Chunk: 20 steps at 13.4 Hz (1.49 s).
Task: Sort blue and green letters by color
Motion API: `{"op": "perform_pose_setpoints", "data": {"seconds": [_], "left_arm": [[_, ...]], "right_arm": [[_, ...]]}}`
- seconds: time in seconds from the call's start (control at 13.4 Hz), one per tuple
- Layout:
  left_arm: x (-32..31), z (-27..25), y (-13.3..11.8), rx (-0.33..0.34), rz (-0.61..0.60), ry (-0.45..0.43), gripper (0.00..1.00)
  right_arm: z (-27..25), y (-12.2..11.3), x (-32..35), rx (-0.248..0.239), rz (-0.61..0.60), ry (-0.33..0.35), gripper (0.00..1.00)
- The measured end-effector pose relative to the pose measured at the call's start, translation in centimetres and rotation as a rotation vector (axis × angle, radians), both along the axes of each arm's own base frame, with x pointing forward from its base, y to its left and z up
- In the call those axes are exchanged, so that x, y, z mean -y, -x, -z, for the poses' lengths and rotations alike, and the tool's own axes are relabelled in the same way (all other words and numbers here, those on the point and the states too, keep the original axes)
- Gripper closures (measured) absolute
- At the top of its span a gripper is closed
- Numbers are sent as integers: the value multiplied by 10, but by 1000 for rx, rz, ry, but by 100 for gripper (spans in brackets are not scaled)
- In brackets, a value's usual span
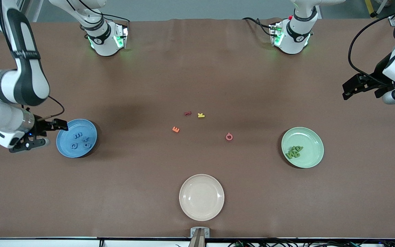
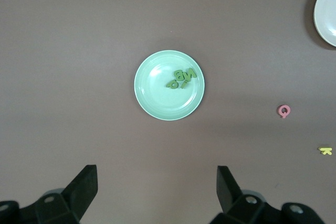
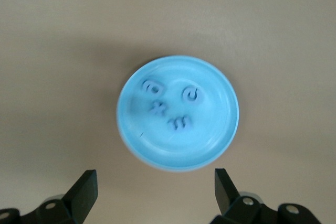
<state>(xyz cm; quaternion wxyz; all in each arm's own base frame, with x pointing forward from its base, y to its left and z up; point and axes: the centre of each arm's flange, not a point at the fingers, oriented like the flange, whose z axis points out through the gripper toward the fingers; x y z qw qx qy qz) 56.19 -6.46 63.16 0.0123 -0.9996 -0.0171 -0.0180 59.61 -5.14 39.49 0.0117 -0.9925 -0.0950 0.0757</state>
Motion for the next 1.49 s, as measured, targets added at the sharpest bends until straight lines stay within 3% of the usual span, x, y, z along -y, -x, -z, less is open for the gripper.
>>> {"op": "perform_pose_setpoints", "data": {"seconds": [0.6, 0.82, 1.05, 1.49], "left_arm": [[0, 0, 0, -1, 0, 0, 0], [0, 1, 0, -1, -1, 0, 0], [0, 1, 0, -1, -1, 0, 0], [0, 1, 0, -1, 0, 0, 0]], "right_arm": [[-185, 7, -18, -18, 102, 20, 0], [-228, 21, -17, 30, 122, 29, 0], [-244, 32, -16, 52, 131, 30, 0], [-224, 51, -15, 93, 135, 27, 0]]}}
